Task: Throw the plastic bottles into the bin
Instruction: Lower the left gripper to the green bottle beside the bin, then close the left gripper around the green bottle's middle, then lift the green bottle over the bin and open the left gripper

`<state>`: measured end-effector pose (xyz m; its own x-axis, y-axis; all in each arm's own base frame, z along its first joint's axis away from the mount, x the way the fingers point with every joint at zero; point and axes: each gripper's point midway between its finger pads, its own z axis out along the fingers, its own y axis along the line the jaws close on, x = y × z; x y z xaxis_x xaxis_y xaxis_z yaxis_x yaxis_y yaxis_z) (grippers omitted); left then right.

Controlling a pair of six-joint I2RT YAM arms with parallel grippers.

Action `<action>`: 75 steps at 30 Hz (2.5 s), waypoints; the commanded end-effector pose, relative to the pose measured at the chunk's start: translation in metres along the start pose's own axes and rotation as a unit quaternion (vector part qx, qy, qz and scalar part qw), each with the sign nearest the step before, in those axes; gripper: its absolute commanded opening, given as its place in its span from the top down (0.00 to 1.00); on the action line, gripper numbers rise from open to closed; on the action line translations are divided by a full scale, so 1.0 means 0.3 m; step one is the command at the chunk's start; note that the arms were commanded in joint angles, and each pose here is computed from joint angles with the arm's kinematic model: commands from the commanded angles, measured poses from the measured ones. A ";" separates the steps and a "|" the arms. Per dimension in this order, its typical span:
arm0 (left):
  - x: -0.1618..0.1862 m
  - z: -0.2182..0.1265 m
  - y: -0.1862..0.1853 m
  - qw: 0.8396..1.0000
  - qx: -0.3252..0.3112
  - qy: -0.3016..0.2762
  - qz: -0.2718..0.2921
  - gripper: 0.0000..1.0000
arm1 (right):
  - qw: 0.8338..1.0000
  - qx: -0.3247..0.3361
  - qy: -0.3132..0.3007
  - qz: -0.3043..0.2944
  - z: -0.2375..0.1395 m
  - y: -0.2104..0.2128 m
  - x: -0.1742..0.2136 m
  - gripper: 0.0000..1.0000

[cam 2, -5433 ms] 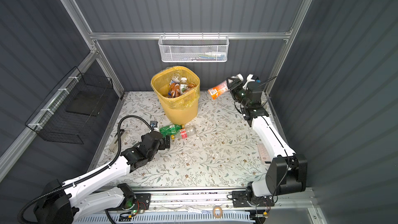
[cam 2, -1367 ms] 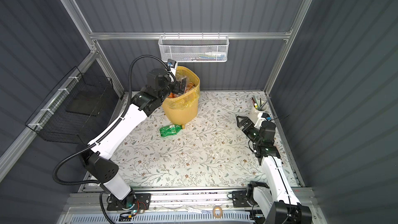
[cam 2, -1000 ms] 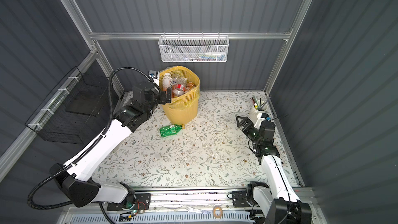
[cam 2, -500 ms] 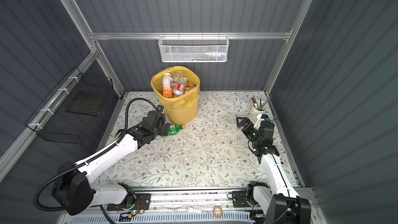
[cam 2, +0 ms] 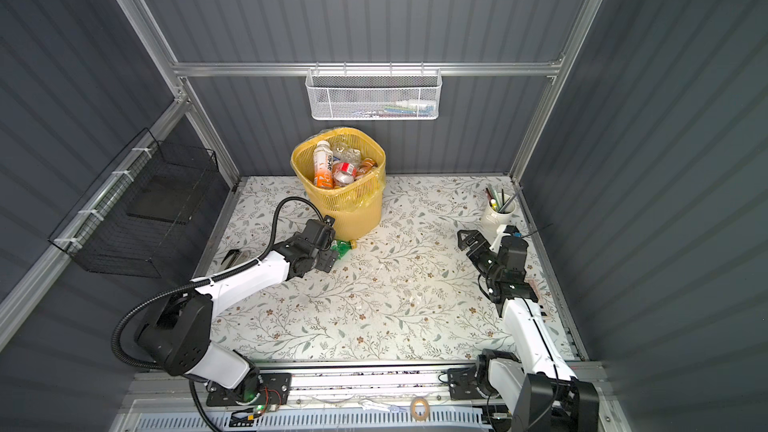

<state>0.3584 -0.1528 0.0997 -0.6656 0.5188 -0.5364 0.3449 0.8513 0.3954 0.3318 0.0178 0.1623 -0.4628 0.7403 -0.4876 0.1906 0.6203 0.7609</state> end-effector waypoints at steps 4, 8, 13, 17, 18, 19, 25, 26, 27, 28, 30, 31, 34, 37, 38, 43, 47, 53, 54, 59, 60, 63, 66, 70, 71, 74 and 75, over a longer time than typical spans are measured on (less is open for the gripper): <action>-0.065 0.030 -0.050 0.999 0.023 -0.019 0.045 0.01 | 1.000 0.012 0.000 0.005 0.008 -0.028 0.002 0.01; -0.070 0.063 -0.076 0.997 0.032 -0.013 0.065 0.00 | 1.000 0.010 0.001 0.005 0.010 -0.027 0.002 0.01; -0.070 0.096 -0.120 0.995 0.056 -0.007 0.085 0.01 | 1.000 0.014 0.002 0.005 0.011 -0.035 0.005 0.01; -0.053 0.128 -0.156 0.993 0.074 0.004 0.092 0.01 | 1.000 0.014 0.003 0.006 0.012 -0.036 0.005 0.01; -0.046 0.136 -0.164 0.992 0.078 0.008 0.094 0.01 | 1.000 0.014 0.003 0.006 0.012 -0.037 0.006 0.01; -0.041 0.141 -0.170 0.992 0.081 0.012 0.095 0.01 | 1.000 0.014 0.003 0.005 0.013 -0.037 0.007 0.01; -0.004 0.150 -0.206 0.990 0.107 0.032 0.091 0.10 | 1.000 0.016 0.003 0.005 0.011 -0.044 0.008 0.01; 0.001 0.144 -0.205 0.990 0.108 0.034 0.088 0.14 | 1.000 0.017 0.004 0.005 0.010 -0.046 0.009 0.01; 0.008 0.138 -0.203 0.990 0.107 0.037 0.082 0.17 | 1.000 0.019 0.004 0.007 0.010 -0.051 0.010 0.01; 0.011 0.130 -0.203 0.990 0.109 0.038 0.080 0.20 | 1.000 0.019 0.003 0.007 0.009 -0.052 0.010 0.01; 0.024 0.108 -0.215 0.989 0.117 0.039 0.079 0.24 | 1.000 0.021 0.001 0.010 0.008 -0.056 0.007 0.01; 0.029 0.096 -0.224 0.989 0.118 0.039 0.081 0.24 | 1.000 0.022 0.001 0.012 0.008 -0.059 0.007 0.01; 0.051 0.056 -0.263 0.988 0.119 0.045 0.093 0.27 | 1.000 0.020 0.000 0.014 0.009 -0.059 0.008 0.01; 0.074 0.019 -0.302 0.986 0.124 0.053 0.094 0.27 | 1.000 0.021 0.001 0.015 0.009 -0.063 0.011 0.01; 0.087 0.011 -0.311 0.986 0.126 0.059 0.091 0.27 | 1.000 0.021 0.001 0.015 0.009 -0.063 0.011 0.01; 0.101 -0.033 -0.323 0.988 0.127 0.064 0.062 0.26 | 1.000 0.022 0.000 0.017 0.005 -0.067 0.011 0.01; 0.065 -0.046 -0.287 0.992 0.103 0.042 0.055 0.09 | 1.000 0.022 -0.001 0.019 0.004 -0.069 0.009 0.01; 0.012 0.013 -0.309 0.991 0.089 0.045 0.085 0.05 | 1.000 0.020 0.001 0.021 0.004 -0.070 0.013 0.01; 0.015 0.029 -0.321 0.990 0.092 0.049 0.093 0.05 | 1.000 0.020 0.001 0.021 0.002 -0.070 0.012 0.01; 0.038 0.084 -0.379 0.984 0.113 0.074 0.118 0.13 | 0.999 0.026 -0.006 0.017 -0.011 -0.076 0.004 0.01; 0.047 0.089 -0.393 0.982 0.121 0.078 0.122 0.15 | 0.999 0.027 -0.008 0.018 -0.013 -0.079 0.002 0.01; 0.067 0.089 -0.414 0.979 0.139 0.087 0.122 0.25 | 0.999 0.027 -0.008 0.019 -0.014 -0.081 0.000 0.01; 0.045 0.054 -0.395 0.983 0.138 0.068 0.102 0.41 | 0.999 0.027 -0.007 0.023 -0.013 -0.085 -0.001 0.01; -0.066 -0.089 -0.351 0.985 0.163 -0.020 0.049 0.51 | 0.999 0.027 -0.006 0.027 -0.009 -0.089 -0.001 0.01; -0.100 -0.135 -0.336 0.983 0.171 -0.048 0.036 0.53 | 0.999 0.026 -0.006 0.029 -0.006 -0.090 0.000 0.01; -0.194 -0.286 -0.274 0.973 0.186 -0.135 0.001 0.54 | 0.999 0.022 -0.006 0.036 -0.003 -0.088 -0.004 0.01; -0.222 -0.333 -0.249 0.969 0.187 -0.162 -0.008 0.54 | 0.999 0.021 -0.005 0.038 -0.001 -0.089 -0.001 0.01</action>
<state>0.3098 -0.2463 0.1247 -0.5453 0.5640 -0.6201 0.5957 0.7812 0.1866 0.3273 0.0001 0.1472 -0.4342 0.7782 -0.4537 0.2564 0.5896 0.7659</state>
